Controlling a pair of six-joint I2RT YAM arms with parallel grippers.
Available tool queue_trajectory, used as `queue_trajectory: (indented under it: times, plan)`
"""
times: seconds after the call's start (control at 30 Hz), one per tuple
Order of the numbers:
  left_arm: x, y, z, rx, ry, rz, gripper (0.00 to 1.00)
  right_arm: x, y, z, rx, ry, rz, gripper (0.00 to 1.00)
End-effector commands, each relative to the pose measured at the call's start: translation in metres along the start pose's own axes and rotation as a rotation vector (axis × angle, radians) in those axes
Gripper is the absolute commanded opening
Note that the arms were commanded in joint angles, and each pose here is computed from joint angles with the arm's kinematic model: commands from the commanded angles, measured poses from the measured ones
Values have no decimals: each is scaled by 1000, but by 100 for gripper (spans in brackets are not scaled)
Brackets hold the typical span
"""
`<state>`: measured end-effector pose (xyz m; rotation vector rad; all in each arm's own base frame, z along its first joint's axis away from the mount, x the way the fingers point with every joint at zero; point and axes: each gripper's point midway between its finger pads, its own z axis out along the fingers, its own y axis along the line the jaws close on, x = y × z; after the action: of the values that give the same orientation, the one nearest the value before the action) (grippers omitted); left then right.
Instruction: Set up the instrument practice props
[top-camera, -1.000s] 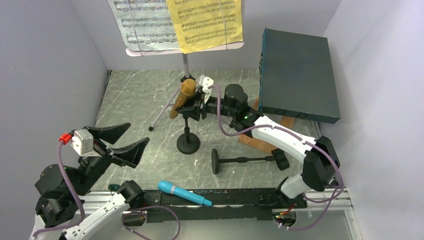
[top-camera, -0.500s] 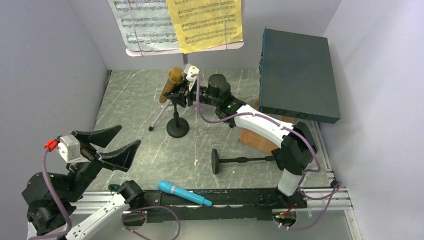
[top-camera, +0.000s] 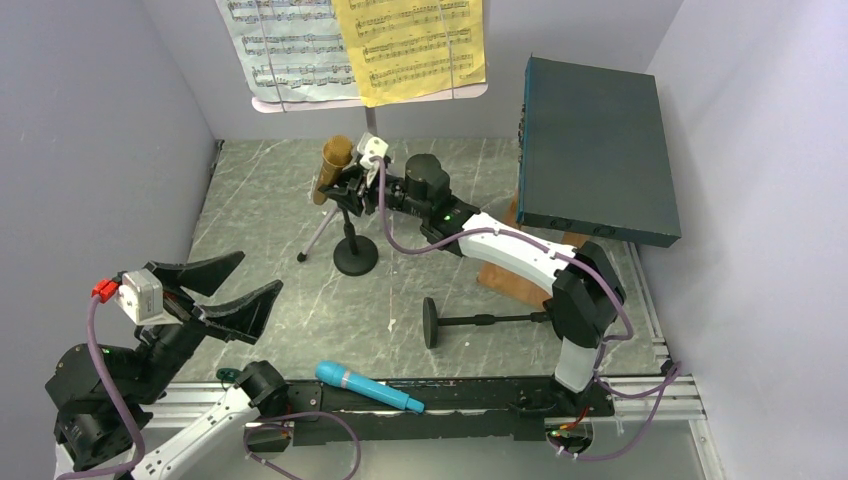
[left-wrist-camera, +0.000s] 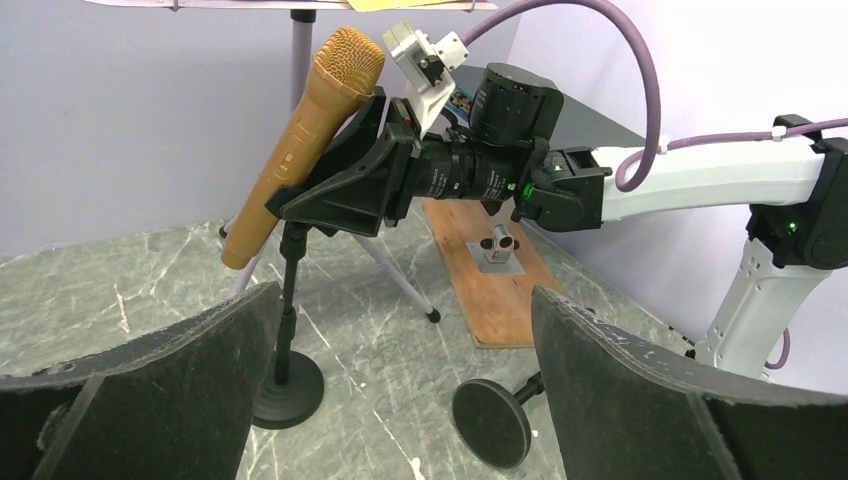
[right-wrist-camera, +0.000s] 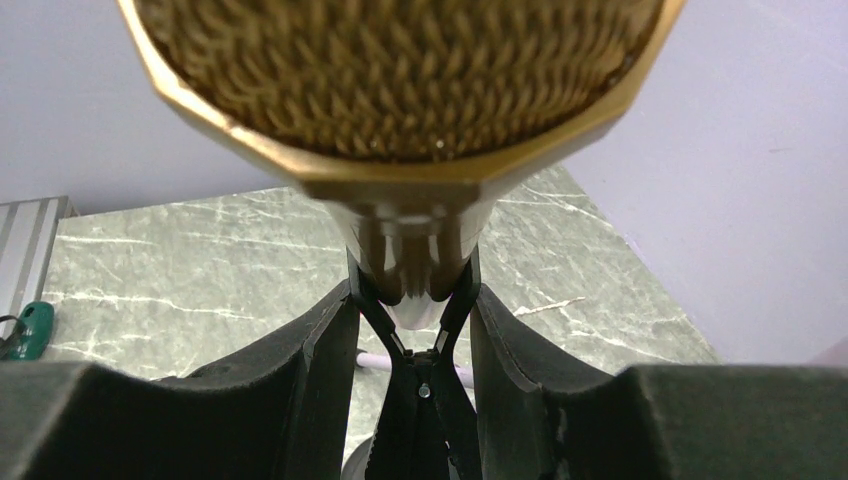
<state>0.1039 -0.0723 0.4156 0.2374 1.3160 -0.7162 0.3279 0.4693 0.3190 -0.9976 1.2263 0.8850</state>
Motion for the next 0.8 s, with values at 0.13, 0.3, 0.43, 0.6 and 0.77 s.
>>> queue_trajectory:
  times: [0.13,0.3,0.43,0.6,0.77]
  plan:
    - [-3,-1,-1,6,-16,1,99,69,18,-8,-15,155,72,23]
    - [1,-2,2,10,-5,0,99,83,24,-11,-24,178,87,23]
    - [1,-3,3,17,-4,-5,99,94,29,-11,-32,206,92,22]
    - [1,-3,2,16,-3,-8,100,107,34,-14,-42,247,95,22]
    - [2,-3,3,15,1,-11,99,119,39,-25,-46,298,90,22]
